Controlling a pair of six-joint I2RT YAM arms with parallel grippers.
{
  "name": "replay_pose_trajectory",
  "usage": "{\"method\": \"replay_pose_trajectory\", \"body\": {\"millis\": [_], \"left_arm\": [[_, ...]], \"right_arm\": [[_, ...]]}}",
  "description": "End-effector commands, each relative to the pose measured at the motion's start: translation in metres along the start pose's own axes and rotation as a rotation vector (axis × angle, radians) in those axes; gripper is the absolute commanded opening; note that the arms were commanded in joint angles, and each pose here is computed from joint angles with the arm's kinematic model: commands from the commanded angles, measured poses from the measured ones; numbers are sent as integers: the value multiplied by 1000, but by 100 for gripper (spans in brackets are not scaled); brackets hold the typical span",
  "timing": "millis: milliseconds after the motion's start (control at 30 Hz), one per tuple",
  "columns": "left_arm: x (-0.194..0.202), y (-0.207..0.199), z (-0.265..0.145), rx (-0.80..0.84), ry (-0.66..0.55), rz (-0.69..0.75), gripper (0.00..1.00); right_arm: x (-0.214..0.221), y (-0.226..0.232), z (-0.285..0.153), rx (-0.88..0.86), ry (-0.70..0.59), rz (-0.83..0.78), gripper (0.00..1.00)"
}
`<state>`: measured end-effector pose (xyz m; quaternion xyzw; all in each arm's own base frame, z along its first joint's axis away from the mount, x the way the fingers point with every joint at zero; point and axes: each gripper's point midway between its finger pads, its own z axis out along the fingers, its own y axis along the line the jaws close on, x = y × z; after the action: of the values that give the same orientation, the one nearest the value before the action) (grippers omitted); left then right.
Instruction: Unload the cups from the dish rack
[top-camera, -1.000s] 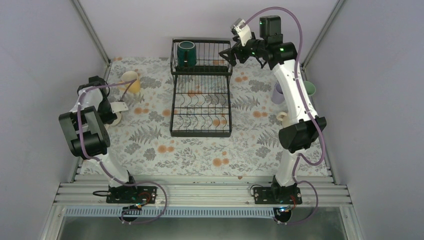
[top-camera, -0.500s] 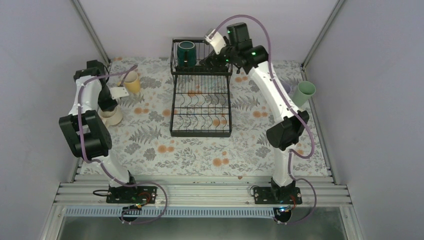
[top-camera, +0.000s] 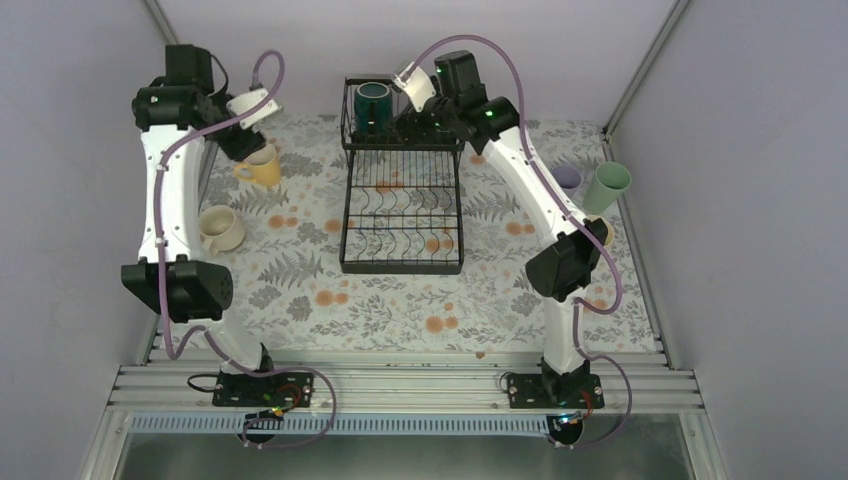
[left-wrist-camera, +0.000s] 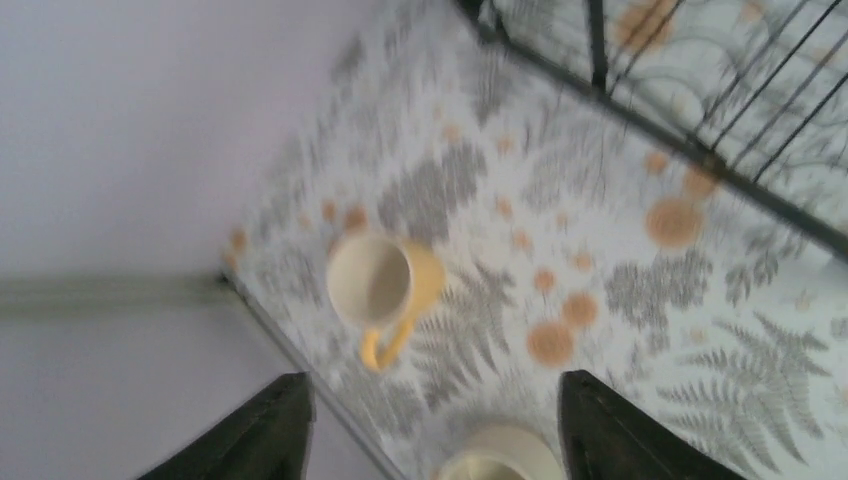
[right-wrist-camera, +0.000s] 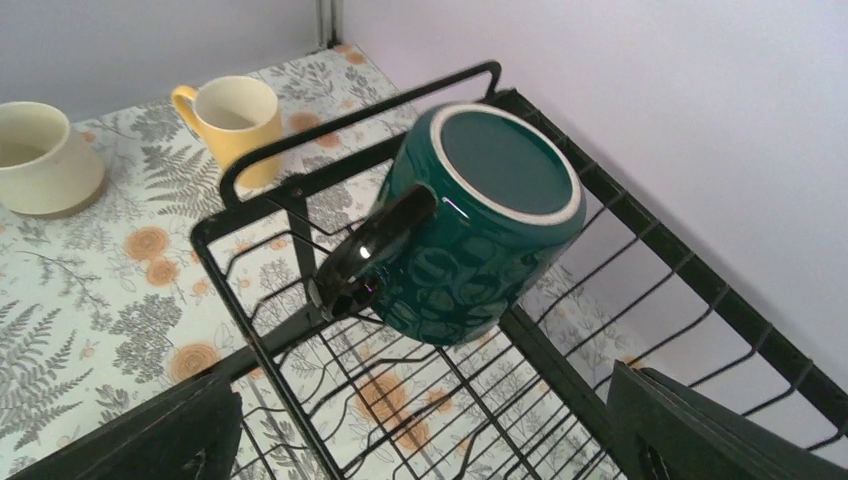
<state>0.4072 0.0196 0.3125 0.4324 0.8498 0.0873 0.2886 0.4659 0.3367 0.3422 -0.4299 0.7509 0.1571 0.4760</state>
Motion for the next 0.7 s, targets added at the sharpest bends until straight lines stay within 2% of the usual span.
{"method": "replay_pose_trajectory", "body": {"millis": [0, 67, 100, 133, 167, 233, 300, 400, 667], "left_arm": [[-76, -8, -27, 52, -260, -136, 71], [-102, -4, -30, 56, -344, -199, 72], [-115, 5, -30, 29, -383, -256, 64], [-123, 9, -26, 25, -395, -313, 49], [-132, 10, -21, 31, -401, -360, 46], [-151, 3, -7, 60, -397, -395, 48], [-166, -16, 8, 83, -382, -366, 58], [-189, -46, 23, 172, -386, -326, 59], [-212, -76, 53, 220, -355, -294, 61]], "right_arm": [[-6, -19, -14, 104, -23, 23, 95], [-4, -33, -20, 165, -23, 46, 97], [-3, -42, -25, 197, -24, 62, 98], [-2, -50, -29, 220, -26, 75, 98], [0, -58, -33, 241, -27, 88, 98], [0, -70, -43, 265, -38, 114, 98], [2, -78, -51, 277, -48, 128, 98], [2, -86, -64, 299, -56, 135, 98], [9, -96, -70, 317, -42, 163, 98]]}}
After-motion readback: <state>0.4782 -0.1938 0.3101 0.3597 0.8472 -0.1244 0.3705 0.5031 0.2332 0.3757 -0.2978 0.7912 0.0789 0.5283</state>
